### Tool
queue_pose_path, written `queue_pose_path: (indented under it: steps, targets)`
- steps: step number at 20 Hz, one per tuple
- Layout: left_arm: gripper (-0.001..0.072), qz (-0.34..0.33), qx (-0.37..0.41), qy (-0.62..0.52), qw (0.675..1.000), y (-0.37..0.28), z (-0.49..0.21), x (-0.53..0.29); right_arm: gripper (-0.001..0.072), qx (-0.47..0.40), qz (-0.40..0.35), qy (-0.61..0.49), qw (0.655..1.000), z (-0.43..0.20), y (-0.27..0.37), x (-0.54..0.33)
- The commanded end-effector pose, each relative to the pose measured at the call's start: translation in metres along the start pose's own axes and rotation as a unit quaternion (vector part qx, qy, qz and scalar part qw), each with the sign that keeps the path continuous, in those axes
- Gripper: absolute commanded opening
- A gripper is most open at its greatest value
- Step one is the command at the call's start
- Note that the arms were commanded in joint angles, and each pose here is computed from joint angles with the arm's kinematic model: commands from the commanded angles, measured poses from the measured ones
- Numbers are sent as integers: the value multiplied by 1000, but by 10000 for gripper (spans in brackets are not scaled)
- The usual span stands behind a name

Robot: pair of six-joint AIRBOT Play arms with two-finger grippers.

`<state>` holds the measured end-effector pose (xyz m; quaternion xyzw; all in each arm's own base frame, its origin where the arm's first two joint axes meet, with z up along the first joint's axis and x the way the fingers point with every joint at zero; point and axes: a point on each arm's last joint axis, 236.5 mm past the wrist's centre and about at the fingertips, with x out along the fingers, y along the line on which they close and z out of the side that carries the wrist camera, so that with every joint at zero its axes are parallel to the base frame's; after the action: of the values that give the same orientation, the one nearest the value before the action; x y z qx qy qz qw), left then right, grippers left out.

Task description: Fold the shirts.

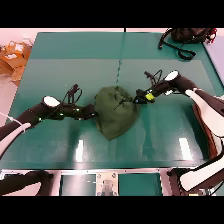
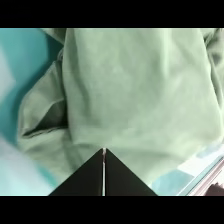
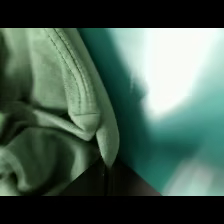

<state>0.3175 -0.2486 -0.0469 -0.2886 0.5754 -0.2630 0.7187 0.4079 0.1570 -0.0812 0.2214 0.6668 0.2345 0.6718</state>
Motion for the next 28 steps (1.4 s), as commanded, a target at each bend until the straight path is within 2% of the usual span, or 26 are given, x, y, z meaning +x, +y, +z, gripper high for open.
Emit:
queue_pose_path:
  steps: [1, 2, 3, 4, 6, 10, 13, 14, 15, 16, 20, 23, 28]
  targets:
    - [26, 57, 40, 31, 997, 15, -2, -9, 12, 12, 6, -26, 1000, 6, -7, -35]
    - [218, 63, 40, 16, 997, 17, 5, -9, 12, 17, 7, -22, 1000, 4, -10, -36]
    - [530, 63, 35, -3, 997, 18, 14, -7, 13, 22, 7, -18, 1000, 0, -13, -32]
    - [594, 60, 25, -25, 998, 18, 25, -5, 12, 25, 6, -15, 1000, -3, -15, -28]
    - [594, 36, 9, -54, 998, 15, 40, 6, 12, 18, 3, -13, 1000, -7, -16, -19]
    - [594, -66, -30, -94, 993, -9, 66, 33, 12, 19, -1, -22, 1000, -4, -18, -18]
    - [591, -86, -6, -87, 992, -25, 63, 56, 12, 20, -1, -23, 1000, -3, -18, -18]
    - [423, -86, -5, -76, 993, -25, 56, 62, 13, 20, -1, -23, 1000, -3, -19, -18]
    - [129, -84, -1, -71, 994, -24, 54, 64, 12, 21, -1, -24, 999, -2, -19, -19]
    - [23, -84, -1, -74, 994, -22, 57, 61, 12, 23, -1, -26, 999, -2, -22, -21]
    - [22, -150, 10, -92, 984, -46, 88, 5, 11, 36, 10, -26, 999, -5, -27, -47]
    - [22, -169, 59, -153, 972, -84, 118, -82, 11, 28, 18, -95, 995, 8, -8, -108]
    - [22, -206, 227, -261, 916, -214, 115, -232, 12, -77, 89, -282, 952, 8, 115, -260]
